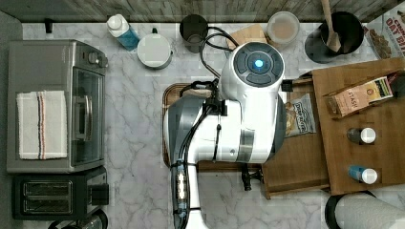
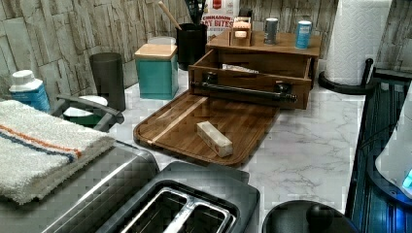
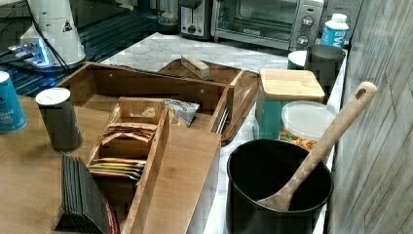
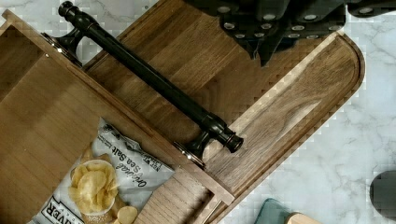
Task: Close the drawer.
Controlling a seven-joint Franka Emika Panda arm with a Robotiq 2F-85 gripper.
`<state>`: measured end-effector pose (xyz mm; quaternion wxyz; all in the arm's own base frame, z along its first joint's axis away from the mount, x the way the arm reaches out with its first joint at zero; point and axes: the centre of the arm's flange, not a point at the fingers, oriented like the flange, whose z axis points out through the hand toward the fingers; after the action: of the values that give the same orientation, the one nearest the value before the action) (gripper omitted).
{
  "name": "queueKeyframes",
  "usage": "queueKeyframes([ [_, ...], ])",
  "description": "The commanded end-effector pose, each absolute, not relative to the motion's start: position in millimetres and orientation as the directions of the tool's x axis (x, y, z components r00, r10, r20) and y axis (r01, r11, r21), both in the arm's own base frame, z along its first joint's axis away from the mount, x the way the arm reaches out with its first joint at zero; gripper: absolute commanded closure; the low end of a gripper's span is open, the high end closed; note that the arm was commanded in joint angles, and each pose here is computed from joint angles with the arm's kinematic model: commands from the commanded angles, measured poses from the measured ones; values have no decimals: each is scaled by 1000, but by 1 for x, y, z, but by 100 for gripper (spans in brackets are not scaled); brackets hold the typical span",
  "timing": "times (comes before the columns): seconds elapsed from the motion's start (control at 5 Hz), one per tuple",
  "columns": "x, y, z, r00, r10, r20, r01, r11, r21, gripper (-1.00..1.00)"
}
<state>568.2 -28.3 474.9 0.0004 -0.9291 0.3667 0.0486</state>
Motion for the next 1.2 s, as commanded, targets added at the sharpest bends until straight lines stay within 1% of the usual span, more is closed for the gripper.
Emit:
queueKeyframes([
  [0.2, 569, -29, 473, 724, -684, -94, -684, -729, 34, 100],
  [0.4, 556, -9, 458, 839, -540, -66, -539, -842, 35, 100],
  [0.6, 535, 4, 442, 941, -339, -14, -339, -940, -26, 100],
  [0.8, 524, 20, 419, 983, -181, -20, -182, -982, -42, 100],
  [1.0, 517, 26, 394, 997, -67, -41, -68, -997, -34, 100],
  [1.2, 511, 17, 365, 997, 57, -57, 57, -998, -2, 100],
])
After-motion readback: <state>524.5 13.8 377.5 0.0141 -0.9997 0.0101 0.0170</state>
